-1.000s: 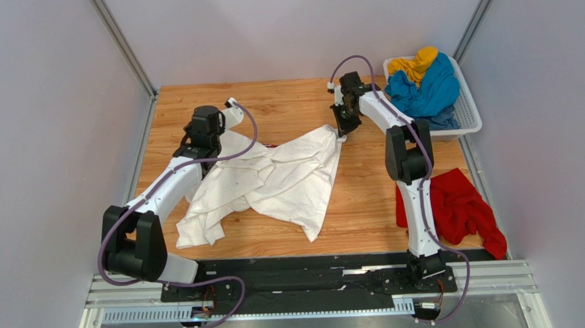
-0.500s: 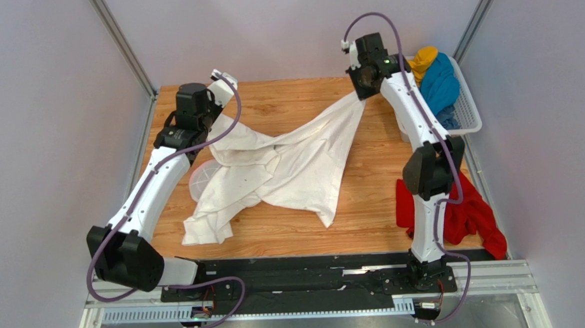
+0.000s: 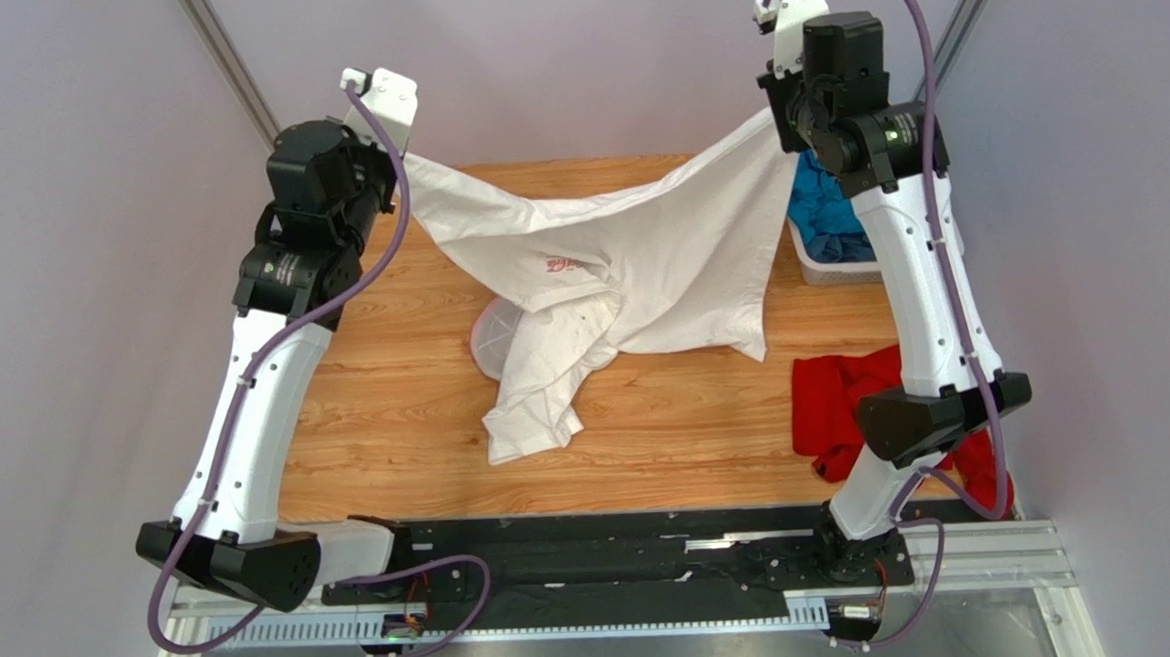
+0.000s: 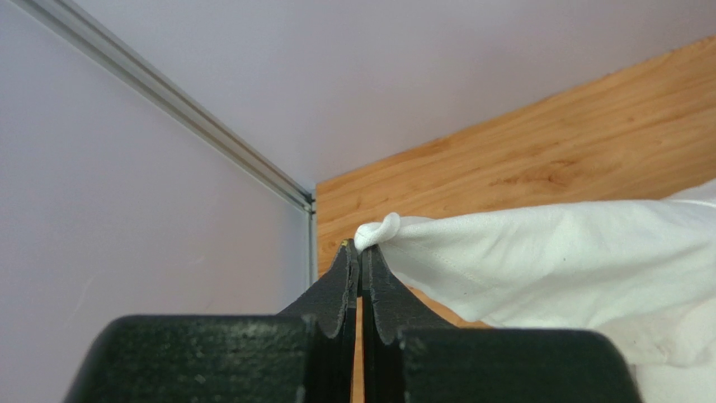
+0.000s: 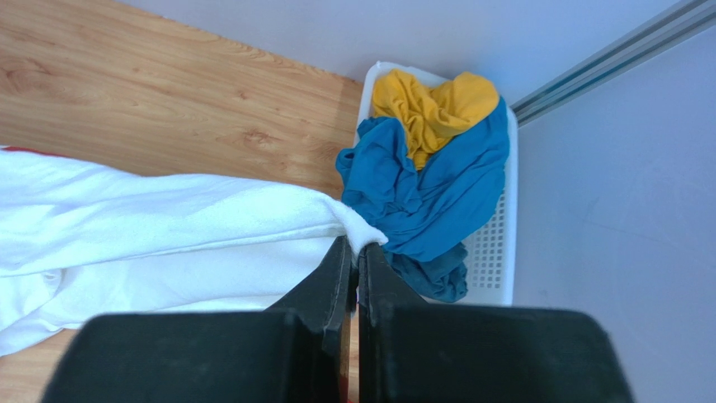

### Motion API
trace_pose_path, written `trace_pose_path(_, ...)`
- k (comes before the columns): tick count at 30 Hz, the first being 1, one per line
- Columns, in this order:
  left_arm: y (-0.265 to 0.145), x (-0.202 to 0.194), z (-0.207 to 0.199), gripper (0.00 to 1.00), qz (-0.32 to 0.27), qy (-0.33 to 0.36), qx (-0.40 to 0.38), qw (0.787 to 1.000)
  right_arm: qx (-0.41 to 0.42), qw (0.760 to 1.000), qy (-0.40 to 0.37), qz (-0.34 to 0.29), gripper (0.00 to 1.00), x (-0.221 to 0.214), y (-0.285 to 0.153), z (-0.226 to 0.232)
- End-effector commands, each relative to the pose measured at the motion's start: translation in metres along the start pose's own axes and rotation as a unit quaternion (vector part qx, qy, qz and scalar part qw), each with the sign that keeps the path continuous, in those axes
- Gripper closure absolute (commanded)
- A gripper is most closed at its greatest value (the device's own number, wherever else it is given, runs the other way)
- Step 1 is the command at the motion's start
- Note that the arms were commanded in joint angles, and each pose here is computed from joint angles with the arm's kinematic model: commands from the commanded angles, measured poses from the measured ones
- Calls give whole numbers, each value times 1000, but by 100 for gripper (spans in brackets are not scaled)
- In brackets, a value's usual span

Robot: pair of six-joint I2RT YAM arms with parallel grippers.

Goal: Fold and stack the t-shirts

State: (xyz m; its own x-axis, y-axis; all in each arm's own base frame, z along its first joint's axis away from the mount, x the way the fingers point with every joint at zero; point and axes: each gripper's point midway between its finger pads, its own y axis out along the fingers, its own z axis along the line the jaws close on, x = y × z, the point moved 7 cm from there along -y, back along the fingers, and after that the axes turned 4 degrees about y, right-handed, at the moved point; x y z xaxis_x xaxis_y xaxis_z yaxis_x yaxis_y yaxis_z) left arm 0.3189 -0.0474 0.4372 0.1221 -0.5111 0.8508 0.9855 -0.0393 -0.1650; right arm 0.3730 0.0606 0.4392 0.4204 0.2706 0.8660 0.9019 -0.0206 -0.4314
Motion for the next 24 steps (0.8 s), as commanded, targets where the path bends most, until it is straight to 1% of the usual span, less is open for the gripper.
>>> trace_pose_path(1, -29, 35, 39, 100, -44, -3, 70, 997, -48, 996, -15, -80, 100, 27, -45, -26)
trace_pose_path(2, -34, 38, 45, 100, -46, 1, 79, 996, -55, 994, -18, -95, 100, 31, -56, -31)
trace_pose_path(4, -54, 50, 56, 100, -69, -2, 90, 994, -62, 991, -16, -114, 100, 34, -70, -36)
trace_pose_path(5, -62, 53, 59, 100, -77, 1, 91, 993, -63, 989, -12, -131, 100, 37, -86, -40)
trace_pose_path(6, -80, 57, 65, 100, -96, -1, 96, 991, -59, 988, -7, -140, 100, 38, -95, -41)
trace_pose_path(8, -98, 59, 69, 100, -114, 5, 95, 989, -52, 987, -2, -152, 100, 37, -113, -44)
trace_pose_path(9, -117, 60, 73, 100, -130, 6, 98, 987, -43, 985, 3, -167, 100, 36, -132, -46)
trace_pose_path(10, -126, 61, 75, 100, -140, 10, 96, 985, -37, 985, 2, -168, 100, 32, -140, -46)
trace_pose_path(11, -147, 60, 79, 100, -155, 14, 101, 983, -36, 984, 4, -173, 100, 29, -149, -47)
trace_pose_path(12, -153, 56, 78, 100, -155, 20, 99, 983, -35, 980, 10, -196, 100, 26, -174, -52)
trace_pose_path(14, -178, 45, 76, 100, -173, 34, 95, 980, -25, 980, 12, -195, 100, 14, -185, -50)
trace_pose_path(16, -193, 37, 71, 100, -188, 42, 81, 978, -8, 977, 18, -212, 100, 2, -214, -51)
trace_pose_path(18, -212, 21, 64, 100, -190, 44, 67, 979, 19, 978, 13, -208, 100, -15, -222, -45)
trace_pose_path(19, -217, 14, 59, 100, -187, 46, 53, 980, 22, 974, 14, -225, 100, -24, -242, -47)
trace_pose_path(20, -229, 5, 56, 100, -193, 46, 52, 979, 27, 977, 11, -212, 100, -35, -237, -44)
trace_pose_path(24, -250, -13, 52, 100, -192, 43, 56, 979, 32, 976, 10, -217, 100, -57, -255, -44)
